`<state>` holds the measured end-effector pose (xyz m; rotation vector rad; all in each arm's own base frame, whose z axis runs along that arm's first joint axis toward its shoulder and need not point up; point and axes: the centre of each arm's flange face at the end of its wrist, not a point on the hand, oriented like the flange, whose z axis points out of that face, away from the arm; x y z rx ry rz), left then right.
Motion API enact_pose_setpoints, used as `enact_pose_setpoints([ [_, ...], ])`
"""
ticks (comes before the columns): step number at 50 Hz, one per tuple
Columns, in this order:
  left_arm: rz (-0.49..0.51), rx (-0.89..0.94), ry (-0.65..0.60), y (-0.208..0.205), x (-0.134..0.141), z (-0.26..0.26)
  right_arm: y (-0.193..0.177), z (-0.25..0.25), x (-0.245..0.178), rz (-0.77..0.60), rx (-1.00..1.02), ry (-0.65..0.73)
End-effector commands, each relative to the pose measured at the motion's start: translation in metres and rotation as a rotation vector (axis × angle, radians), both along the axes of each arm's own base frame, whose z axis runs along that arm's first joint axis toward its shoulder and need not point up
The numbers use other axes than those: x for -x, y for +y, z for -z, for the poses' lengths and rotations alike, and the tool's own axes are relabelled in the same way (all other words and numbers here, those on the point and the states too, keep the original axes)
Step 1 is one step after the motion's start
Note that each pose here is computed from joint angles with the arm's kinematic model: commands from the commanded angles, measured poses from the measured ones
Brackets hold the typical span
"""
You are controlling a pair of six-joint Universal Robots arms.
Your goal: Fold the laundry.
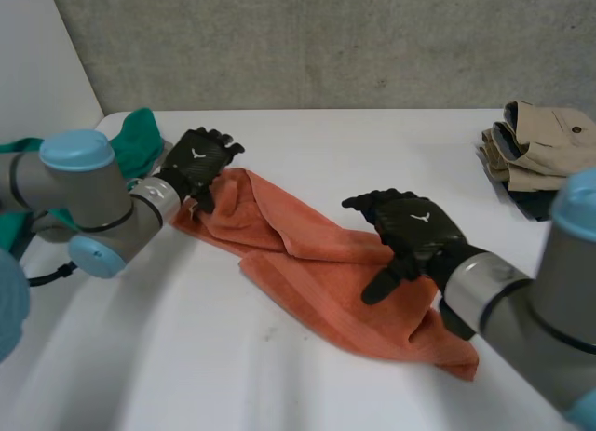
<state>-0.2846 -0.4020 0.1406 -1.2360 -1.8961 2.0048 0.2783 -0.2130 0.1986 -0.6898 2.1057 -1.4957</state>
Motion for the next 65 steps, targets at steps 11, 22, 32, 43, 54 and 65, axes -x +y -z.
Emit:
enact_pose_setpoints([
  [11,-0.059,-0.061,-0.038,0.001,0.001,0.020,-0.045,0.081,-0.066,0.049,-0.008,0.105],
  [22,-0.090,-0.118,-0.086,0.083,0.001,-0.036,-0.053,0.013,-0.062,0.065,0.224,0.074],
  [32,0.042,-0.322,-0.190,0.219,0.000,-0.054,-0.055,-0.050,-0.027,0.005,0.429,0.270],
  [43,0.092,-0.399,-0.154,0.271,0.011,-0.051,-0.050,-0.036,-0.002,-0.098,0.394,0.575],
  [54,-0.197,-0.215,0.048,0.186,-0.018,-0.088,-0.024,-0.052,0.006,-0.210,0.425,0.499],
  [65,-0.117,-0.329,0.113,0.156,0.007,-0.043,0.027,-0.103,0.010,-0.360,0.564,0.320],
])
